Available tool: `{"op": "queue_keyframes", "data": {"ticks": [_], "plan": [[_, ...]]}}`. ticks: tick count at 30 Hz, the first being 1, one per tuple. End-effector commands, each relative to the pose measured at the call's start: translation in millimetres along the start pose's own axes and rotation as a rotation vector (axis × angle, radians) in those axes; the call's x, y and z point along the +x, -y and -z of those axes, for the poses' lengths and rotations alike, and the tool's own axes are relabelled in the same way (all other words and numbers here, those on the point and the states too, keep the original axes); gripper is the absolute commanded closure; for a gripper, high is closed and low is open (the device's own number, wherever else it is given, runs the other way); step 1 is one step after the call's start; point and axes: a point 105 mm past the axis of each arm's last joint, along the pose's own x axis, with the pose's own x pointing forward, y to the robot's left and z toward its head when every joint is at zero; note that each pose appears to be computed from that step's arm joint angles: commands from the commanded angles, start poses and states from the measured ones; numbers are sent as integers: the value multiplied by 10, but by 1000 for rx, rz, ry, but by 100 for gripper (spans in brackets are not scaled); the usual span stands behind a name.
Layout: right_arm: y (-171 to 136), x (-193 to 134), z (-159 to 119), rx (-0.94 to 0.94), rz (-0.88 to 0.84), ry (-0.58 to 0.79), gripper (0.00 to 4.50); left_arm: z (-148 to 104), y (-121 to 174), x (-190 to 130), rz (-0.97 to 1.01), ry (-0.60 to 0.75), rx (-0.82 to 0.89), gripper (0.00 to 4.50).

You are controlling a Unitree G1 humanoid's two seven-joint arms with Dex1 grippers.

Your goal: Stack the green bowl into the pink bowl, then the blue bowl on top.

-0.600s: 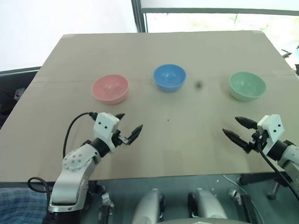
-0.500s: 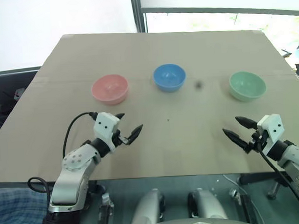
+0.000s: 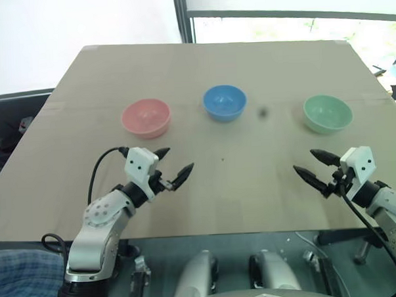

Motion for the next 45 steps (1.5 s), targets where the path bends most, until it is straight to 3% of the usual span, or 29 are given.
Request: {"op": "queue_keyframes", "data": {"ticks": [1, 7, 11, 19, 27, 34, 45], "plan": [[-20, -1, -155, -38, -15, 38, 111, -111, 32, -4, 16, 40, 16, 0], [-17, -6, -149, -21, -18, 25, 111, -115, 59, -8, 29, 47, -2, 0], [-5, -16, -132, -9, -12, 1, 17, -129, 48, -3, 22, 59, -20, 0], [-39, -7, -187, -31, -51, 20, 17, -157, 20, 36, 14, 55, 27, 0], [-520, -61, -683, 4, -400, 200, 17, -75, -228, 146, -97, -66, 159, 0], [-597, -41, -894, -21, -441, 245, 17, -191, -389, 244, -132, -104, 293, 0], [-575, -34, -875, -40, -423, 234, 17, -270, -875, 247, -275, -210, 465, 0]]}}
